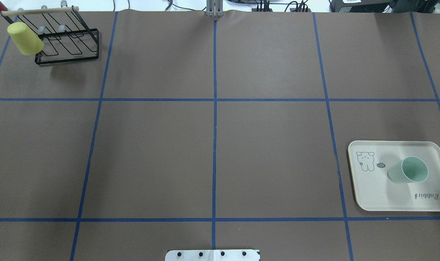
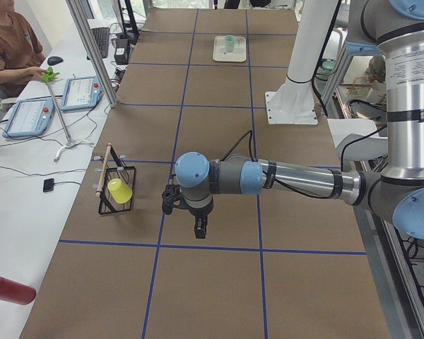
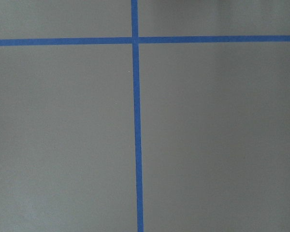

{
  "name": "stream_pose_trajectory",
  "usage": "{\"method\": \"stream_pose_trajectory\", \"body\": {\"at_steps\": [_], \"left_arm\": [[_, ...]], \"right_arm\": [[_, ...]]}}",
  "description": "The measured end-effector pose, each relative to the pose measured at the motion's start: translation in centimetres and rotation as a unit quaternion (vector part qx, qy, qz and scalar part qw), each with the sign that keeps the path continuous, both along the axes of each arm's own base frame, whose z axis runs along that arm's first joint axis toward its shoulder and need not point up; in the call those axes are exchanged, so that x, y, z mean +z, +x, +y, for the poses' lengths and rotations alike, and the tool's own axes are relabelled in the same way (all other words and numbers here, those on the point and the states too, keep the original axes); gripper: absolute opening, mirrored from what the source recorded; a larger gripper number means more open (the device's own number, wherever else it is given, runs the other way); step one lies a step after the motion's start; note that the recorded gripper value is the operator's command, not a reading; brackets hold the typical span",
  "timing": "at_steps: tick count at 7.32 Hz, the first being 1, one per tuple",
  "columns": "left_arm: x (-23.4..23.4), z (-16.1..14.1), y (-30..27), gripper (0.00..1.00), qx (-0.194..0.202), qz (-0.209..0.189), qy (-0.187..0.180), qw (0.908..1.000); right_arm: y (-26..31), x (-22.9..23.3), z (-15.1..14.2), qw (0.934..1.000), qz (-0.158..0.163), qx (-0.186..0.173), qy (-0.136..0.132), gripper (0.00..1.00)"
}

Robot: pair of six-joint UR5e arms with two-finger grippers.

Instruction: Left arm grabs green cup and hands to right arm on tray

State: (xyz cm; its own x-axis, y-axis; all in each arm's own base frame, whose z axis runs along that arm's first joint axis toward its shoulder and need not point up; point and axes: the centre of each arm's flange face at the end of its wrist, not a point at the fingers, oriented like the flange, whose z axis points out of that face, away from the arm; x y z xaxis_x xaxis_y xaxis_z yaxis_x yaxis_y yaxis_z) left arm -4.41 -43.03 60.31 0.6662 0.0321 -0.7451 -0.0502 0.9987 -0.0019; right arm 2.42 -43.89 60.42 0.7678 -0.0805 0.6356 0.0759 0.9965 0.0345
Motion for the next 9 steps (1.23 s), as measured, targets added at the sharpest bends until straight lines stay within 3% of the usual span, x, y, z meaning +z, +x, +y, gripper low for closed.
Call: {"method": "stream_pose_trajectory", "body": {"at_steps": [5,9], "left_arm": [[-0.10,-0.04,0.02,1.00,0.000,0.001,0.001,1.0000],[0.01,0.05,0.01,1.00,0.000,0.001,0.000,1.0000]], "right_arm": [[-0.03,1.04,0.21,0.9999,-0.005,0.004,-0.013,1.00],[-0.50,1.36,0.73,0.9980,-0.046,0.017,-0.039,1.00]]}}
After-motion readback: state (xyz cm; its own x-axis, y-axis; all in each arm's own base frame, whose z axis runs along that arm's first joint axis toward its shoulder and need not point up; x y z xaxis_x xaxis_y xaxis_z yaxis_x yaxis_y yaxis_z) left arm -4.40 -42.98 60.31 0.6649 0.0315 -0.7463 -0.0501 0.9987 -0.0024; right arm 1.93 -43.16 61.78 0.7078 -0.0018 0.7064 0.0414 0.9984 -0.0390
